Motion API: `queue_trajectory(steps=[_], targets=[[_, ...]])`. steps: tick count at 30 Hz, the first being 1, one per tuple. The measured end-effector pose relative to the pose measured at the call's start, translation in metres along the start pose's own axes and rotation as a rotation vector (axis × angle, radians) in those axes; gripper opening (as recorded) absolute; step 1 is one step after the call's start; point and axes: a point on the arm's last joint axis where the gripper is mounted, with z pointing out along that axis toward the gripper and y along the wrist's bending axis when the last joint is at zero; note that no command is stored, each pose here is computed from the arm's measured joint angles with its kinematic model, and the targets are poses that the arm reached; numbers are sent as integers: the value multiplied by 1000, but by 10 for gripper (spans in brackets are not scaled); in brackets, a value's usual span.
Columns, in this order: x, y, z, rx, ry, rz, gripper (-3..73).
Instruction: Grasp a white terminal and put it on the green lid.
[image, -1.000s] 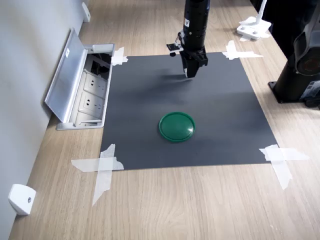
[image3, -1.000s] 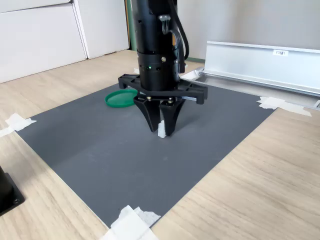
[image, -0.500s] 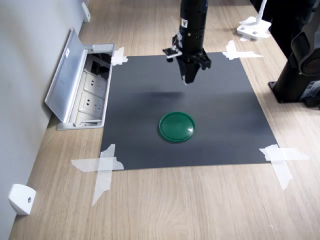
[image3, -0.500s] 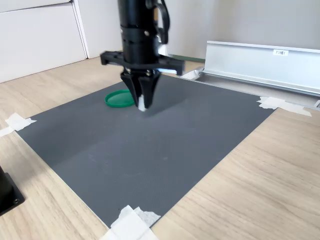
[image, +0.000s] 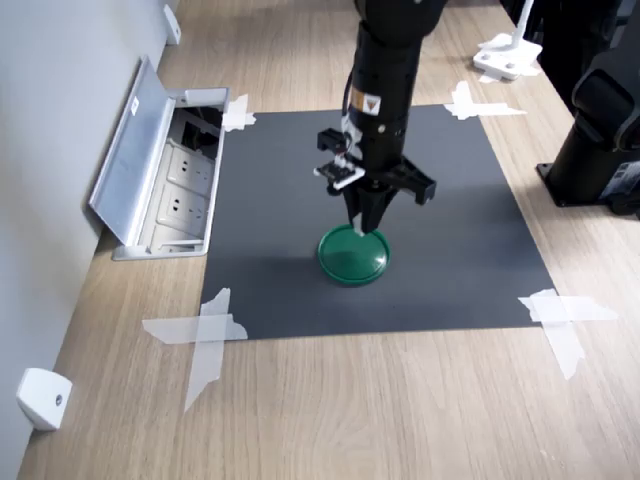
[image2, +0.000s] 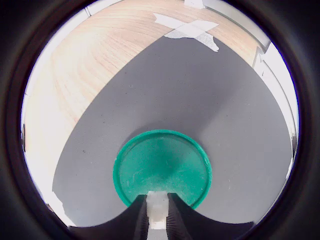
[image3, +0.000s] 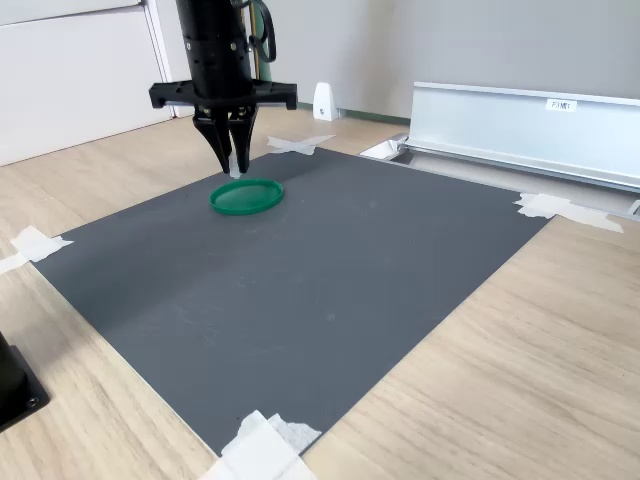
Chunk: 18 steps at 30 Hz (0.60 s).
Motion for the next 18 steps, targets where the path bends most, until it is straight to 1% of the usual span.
queue_trajectory(steps=[6, 10, 11, 13, 18], targets=[[-2, -2, 5, 9, -10, -22, 94], [-3, -2, 5, 10, -16, -57, 128], [-3, -2, 5, 9, -17, -66, 149], [-3, -2, 5, 8, -18, -87, 218], [-2, -1, 5, 2, -11, -103, 459]])
